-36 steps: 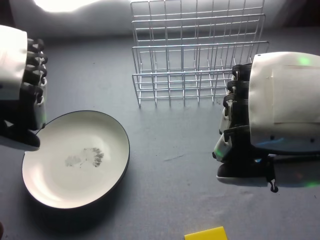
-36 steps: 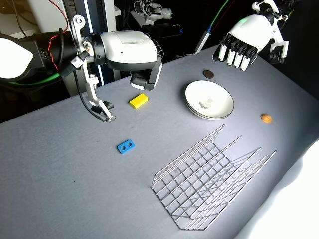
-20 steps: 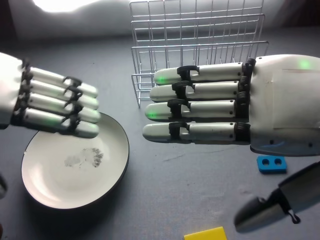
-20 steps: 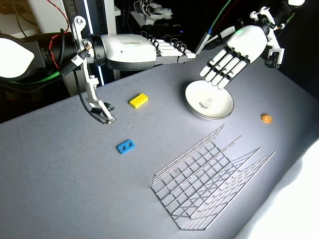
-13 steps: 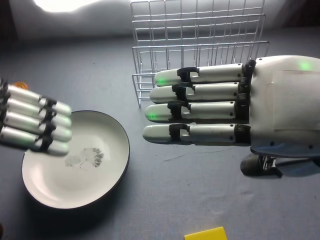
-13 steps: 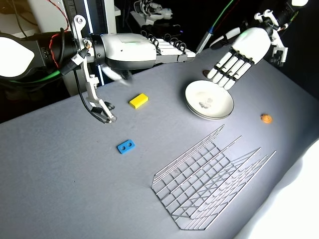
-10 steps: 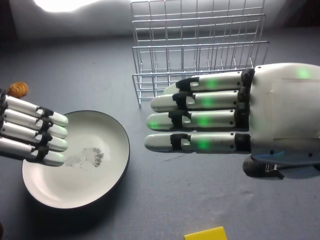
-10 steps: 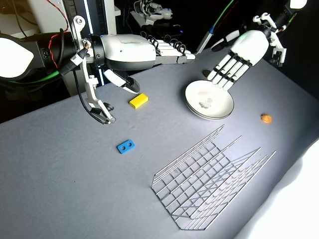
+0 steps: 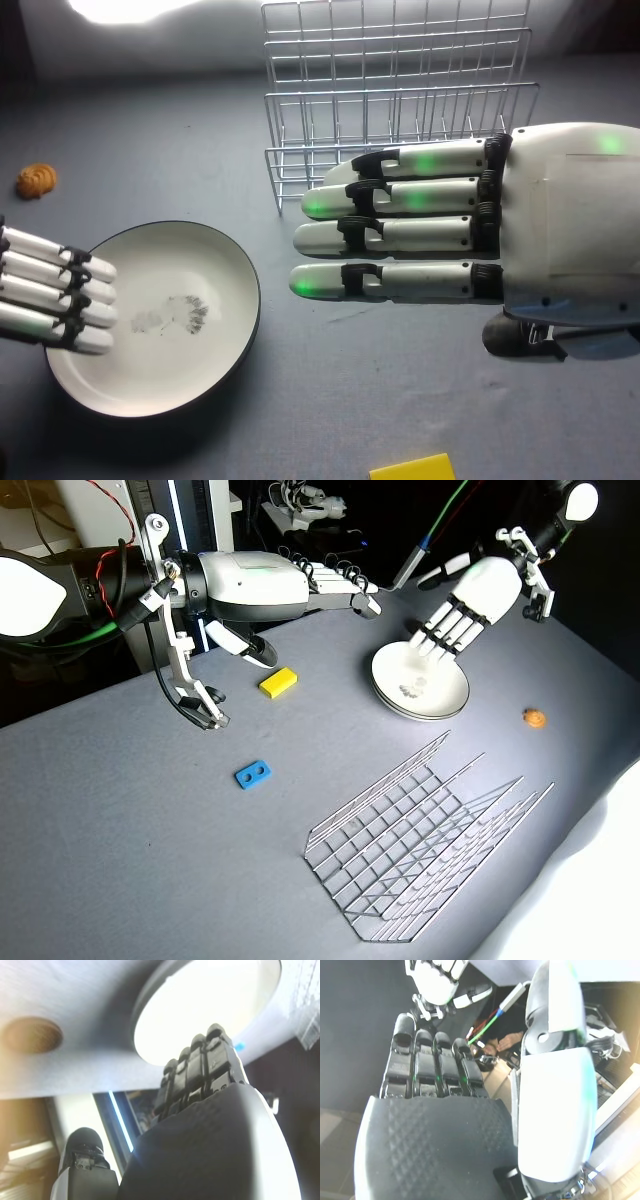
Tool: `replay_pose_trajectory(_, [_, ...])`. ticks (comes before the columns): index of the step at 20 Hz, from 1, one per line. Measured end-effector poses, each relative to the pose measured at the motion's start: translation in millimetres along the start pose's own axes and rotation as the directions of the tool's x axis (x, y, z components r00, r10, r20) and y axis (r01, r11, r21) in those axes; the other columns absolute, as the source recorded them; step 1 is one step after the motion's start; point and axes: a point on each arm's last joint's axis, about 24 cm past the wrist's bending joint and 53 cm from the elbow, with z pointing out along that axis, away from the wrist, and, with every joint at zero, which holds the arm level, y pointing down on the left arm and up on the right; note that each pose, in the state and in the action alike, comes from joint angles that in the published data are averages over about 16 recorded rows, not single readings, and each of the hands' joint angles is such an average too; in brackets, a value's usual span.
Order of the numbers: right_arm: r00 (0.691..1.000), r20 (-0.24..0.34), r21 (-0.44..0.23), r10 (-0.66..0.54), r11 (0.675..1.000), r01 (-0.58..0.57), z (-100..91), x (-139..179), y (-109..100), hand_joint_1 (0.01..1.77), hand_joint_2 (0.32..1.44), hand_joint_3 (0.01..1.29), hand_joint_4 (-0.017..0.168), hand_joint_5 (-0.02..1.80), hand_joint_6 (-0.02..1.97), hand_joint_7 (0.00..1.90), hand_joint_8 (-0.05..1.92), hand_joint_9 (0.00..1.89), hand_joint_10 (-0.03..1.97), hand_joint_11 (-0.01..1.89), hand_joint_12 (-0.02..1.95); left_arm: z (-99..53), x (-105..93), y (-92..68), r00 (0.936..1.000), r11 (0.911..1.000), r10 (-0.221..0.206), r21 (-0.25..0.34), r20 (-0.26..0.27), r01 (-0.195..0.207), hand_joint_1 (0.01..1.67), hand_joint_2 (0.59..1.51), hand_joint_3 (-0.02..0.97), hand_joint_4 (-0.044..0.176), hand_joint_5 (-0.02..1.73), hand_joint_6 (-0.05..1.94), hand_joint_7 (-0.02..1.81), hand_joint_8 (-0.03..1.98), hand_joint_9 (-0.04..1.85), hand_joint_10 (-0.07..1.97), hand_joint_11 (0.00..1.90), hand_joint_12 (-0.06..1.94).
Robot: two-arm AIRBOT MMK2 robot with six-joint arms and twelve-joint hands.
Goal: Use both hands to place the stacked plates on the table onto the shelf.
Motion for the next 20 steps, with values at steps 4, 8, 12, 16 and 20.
replay_pose_trajectory(4, [1.0, -0.005, 0.006, -0.006, 1.0, 0.006, 0.0, 1, -1, 1.13, 0.88, 0.03, 0.004, 0.02, 0.02, 0.02, 0.01, 0.02, 0.01, 0.02, 0.47, 0.3, 8.3, 13.6, 0.9998, 0.9995, -0.018, -0.028, -0.011, 0.018, 0.02, 1.065, 0.02, 0.002, 0.02, -0.02, 0.01, -0.01, 0.02, 0.0, 0.02, -0.02])
replay_pose_trajectory(8, [1.0, -0.013, 0.014, -0.015, 1.0, 0.015, 0.1, 3, -3, 1.1, 0.88, 0.03, 0.004, 0.02, 0.02, 0.02, 0.01, 0.02, 0.01, 0.02, 0.47, 0.4, 13.0, 23.8, 0.9995, 0.9985, -0.028, -0.047, -0.016, 0.027, 0.02, 1.06, 0.02, 0.0, 0.02, -0.02, 0.01, -0.01, 0.02, 0.0, 0.02, -0.02])
replay_pose_trajectory(12, [0.999, -0.024, 0.027, -0.023, 0.999, 0.024, 1.8, 6, -6, 1.08, 0.89, 0.03, 0.004, 0.02, 0.02, 0.02, 0.01, 0.02, 0.01, 0.02, 0.43, 1.2, 18.0, 30.5, 0.9991, 0.9977, -0.037, -0.058, -0.023, 0.036, 0.02, 1.052, 0.02, 0.001, 0.02, -0.02, 0.01, -0.01, 0.02, 0.0, 0.02, -0.02])
replay_pose_trajectory(16, [0.999, -0.029, 0.05, -0.031, 0.998, 0.033, 7.8, 9, -12, 1.04, 0.92, 0.03, 0.003, 0.02, 0.02, 0.02, 0.01, 0.02, 0.01, 0.02, 0.34, 3.6, 21.2, 33.4, 0.9987, 0.9974, -0.042, -0.06, -0.027, 0.04, 0.02, 1.042, 0.02, 0.0, 0.02, -0.02, 0.01, -0.01, 0.02, 0.0, 0.02, -0.02])
replay_pose_trajectory(20, [0.999, -0.036, 0.077, -0.032, 0.996, 0.035, 17.0, 13, -21, 1.0, 0.95, 0.03, 0.003, 0.02, 0.02, 0.02, 0.01, 0.02, 0.01, 0.02, 0.28, 7.8, 23.1, 32.7, 0.9986, 0.9976, -0.045, -0.053, -0.029, 0.043, 0.02, 1.032, 0.02, -0.001, 0.01, -0.01, 0.01, -0.01, 0.02, -0.01, 0.02, -0.02])
